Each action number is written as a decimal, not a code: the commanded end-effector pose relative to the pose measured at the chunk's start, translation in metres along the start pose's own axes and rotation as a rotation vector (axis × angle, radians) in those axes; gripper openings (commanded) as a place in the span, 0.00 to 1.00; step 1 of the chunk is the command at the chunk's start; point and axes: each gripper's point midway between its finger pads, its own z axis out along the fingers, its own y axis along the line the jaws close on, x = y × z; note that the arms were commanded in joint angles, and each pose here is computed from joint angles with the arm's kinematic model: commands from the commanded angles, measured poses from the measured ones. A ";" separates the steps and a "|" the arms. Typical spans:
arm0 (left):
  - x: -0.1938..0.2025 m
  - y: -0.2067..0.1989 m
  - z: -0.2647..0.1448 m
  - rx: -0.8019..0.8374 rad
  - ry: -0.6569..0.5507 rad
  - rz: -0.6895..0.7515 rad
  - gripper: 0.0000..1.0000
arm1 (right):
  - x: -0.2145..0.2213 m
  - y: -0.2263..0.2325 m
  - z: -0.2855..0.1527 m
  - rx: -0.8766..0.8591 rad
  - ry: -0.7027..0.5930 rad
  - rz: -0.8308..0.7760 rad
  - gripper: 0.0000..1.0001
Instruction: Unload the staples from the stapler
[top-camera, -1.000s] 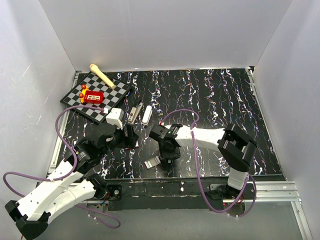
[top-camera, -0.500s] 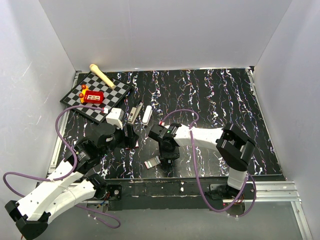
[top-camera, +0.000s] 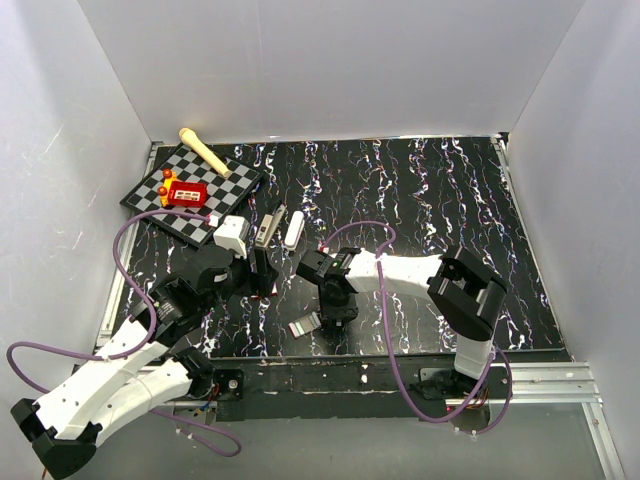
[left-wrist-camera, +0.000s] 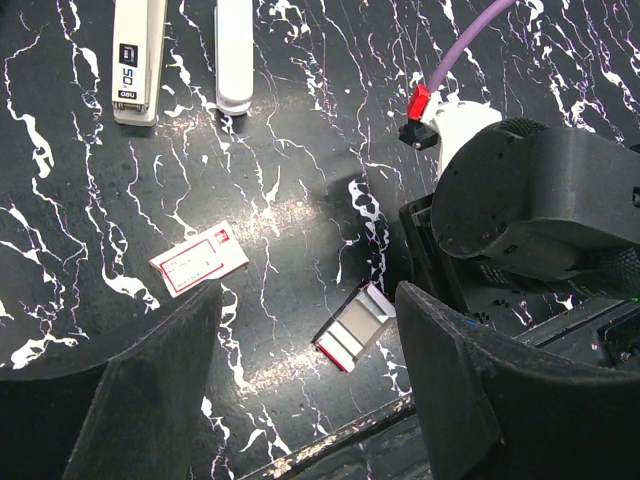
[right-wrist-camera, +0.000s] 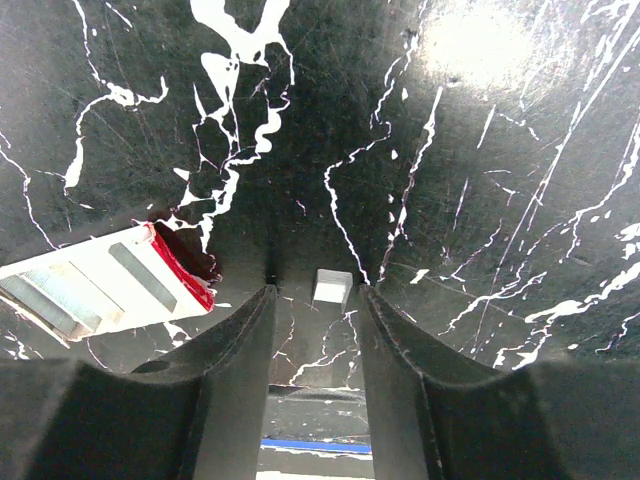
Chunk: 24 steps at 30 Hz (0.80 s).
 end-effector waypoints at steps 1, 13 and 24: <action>-0.003 0.001 0.002 -0.001 -0.009 0.005 0.70 | 0.003 0.001 0.003 0.001 0.012 0.007 0.43; -0.003 0.002 0.002 -0.006 -0.009 0.005 0.70 | 0.002 0.006 0.004 -0.015 0.017 -0.010 0.25; -0.002 0.002 0.003 -0.011 -0.005 0.004 0.70 | -0.011 0.010 -0.025 -0.013 -0.116 -0.060 0.18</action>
